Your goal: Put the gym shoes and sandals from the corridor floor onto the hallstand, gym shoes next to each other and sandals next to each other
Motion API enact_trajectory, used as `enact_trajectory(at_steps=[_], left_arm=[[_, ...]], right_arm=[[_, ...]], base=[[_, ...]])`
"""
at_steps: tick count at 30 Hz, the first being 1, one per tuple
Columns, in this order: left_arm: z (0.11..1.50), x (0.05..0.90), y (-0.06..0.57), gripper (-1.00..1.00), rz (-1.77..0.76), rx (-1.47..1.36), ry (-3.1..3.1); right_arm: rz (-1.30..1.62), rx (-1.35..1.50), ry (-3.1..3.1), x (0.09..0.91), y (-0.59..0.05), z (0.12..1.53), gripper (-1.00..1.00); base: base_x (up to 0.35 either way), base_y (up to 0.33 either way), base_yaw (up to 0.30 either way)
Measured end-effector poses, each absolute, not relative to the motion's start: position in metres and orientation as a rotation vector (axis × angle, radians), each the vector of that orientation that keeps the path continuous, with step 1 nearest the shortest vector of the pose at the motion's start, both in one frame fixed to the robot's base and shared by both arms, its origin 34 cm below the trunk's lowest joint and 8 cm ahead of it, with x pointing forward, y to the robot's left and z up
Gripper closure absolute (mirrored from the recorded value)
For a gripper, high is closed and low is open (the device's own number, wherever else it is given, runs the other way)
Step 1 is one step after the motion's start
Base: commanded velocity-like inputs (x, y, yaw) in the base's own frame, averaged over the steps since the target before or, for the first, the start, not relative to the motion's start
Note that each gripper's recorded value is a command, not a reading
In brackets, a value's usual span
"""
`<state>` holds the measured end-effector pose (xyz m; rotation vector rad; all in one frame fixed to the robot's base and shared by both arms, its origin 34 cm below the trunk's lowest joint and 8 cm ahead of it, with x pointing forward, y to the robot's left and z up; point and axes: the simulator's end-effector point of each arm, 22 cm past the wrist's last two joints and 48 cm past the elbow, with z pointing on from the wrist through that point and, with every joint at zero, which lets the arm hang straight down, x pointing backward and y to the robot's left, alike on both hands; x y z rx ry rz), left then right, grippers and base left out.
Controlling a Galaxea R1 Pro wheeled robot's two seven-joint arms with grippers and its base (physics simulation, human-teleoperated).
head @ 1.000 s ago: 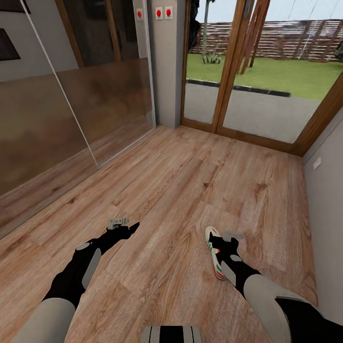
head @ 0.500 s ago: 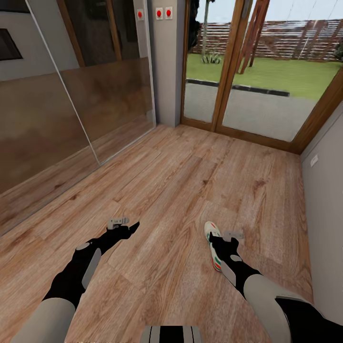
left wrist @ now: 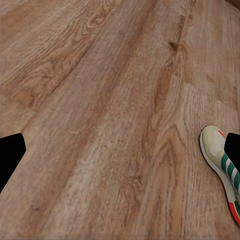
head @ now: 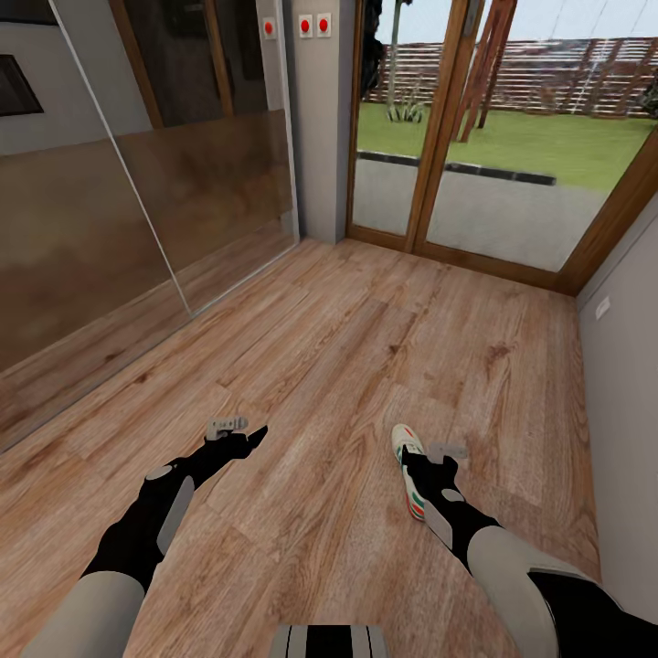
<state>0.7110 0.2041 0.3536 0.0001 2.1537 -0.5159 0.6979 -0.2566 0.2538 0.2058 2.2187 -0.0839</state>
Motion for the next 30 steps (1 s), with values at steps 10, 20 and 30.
enact_trajectory(at_steps=[10,20,30], left_arm=[[0.353,0.711,0.204,-1.00,-0.516,0.000,2.155],[0.343,0.708,0.204,-1.00,-0.518,-0.004,2.170],[0.310,0.699,0.204,-1.00,-0.522,-0.018,2.221]], right_arm=[[-0.084,0.206,2.220,0.698,-0.257,0.253,-1.00],[-0.085,0.207,2.234,0.694,-0.257,0.244,-1.00],[-0.091,0.208,2.287,0.679,-0.257,0.211,-1.00]], base=[[0.000,0.000,0.000],[0.000,0.000,0.000],[0.000,0.000,0.000]])
